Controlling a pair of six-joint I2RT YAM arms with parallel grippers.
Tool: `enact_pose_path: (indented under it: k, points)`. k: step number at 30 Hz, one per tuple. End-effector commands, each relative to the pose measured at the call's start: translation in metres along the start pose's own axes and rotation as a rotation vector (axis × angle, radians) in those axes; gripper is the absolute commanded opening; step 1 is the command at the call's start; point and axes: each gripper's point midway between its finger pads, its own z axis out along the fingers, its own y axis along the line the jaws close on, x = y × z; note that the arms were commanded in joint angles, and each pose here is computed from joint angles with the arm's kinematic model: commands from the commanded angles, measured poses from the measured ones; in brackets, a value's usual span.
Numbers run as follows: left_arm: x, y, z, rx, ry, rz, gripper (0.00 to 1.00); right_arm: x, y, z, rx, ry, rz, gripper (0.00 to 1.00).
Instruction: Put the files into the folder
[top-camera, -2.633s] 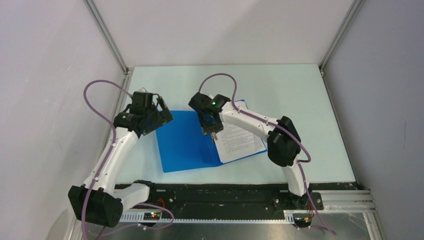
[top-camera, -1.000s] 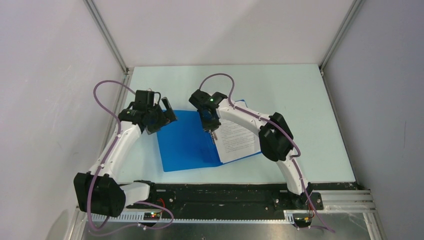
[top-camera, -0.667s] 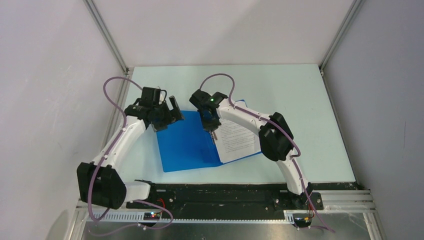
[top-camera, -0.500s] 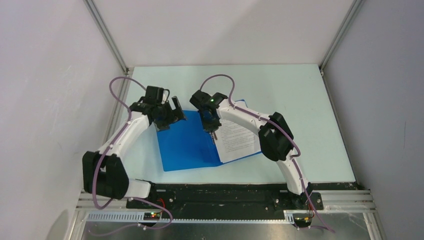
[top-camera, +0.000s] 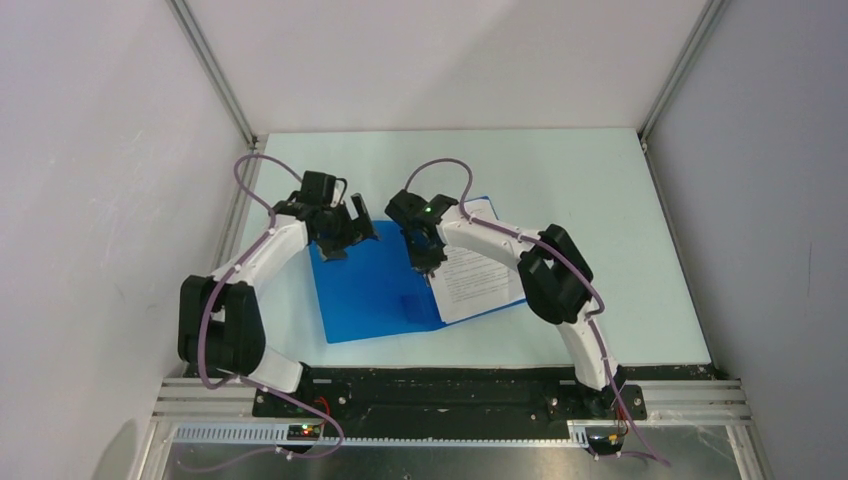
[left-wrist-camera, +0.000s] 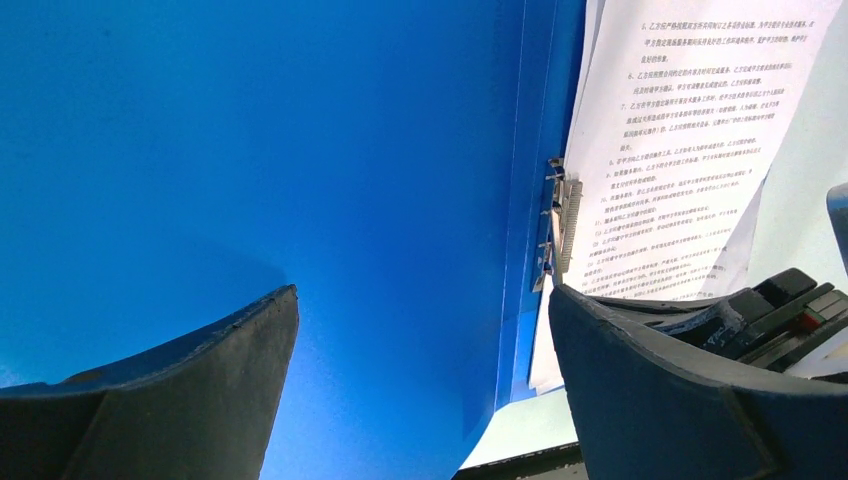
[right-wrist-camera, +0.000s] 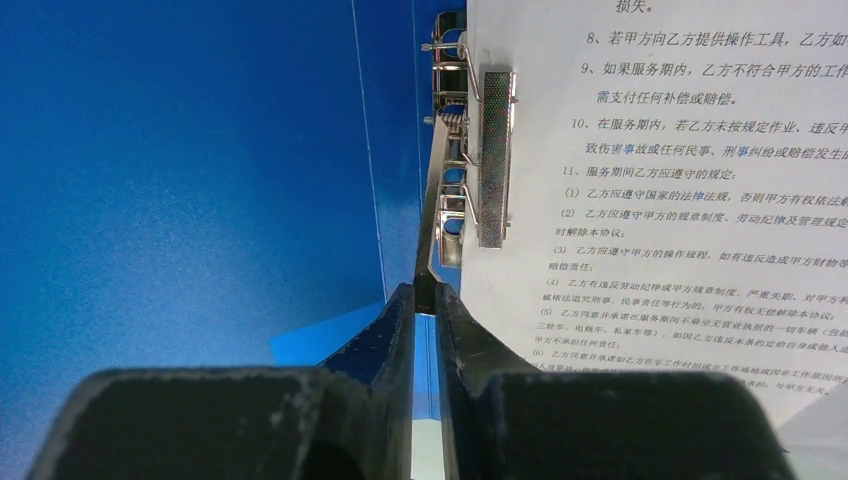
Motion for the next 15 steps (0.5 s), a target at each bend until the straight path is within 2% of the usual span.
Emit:
enact_pose_path:
  k: [1,15]
  points:
    - [-0.003,-0.008,0.005,0.030,-0.004,-0.007,0.98,0.005,-0.011,0.004,0.014,-0.005,0.014,0.12]
    - [0.011,-0.008,0.025,0.034,0.052,-0.010,0.99,0.024,-0.032,0.034,0.016,0.022,0.044,0.12]
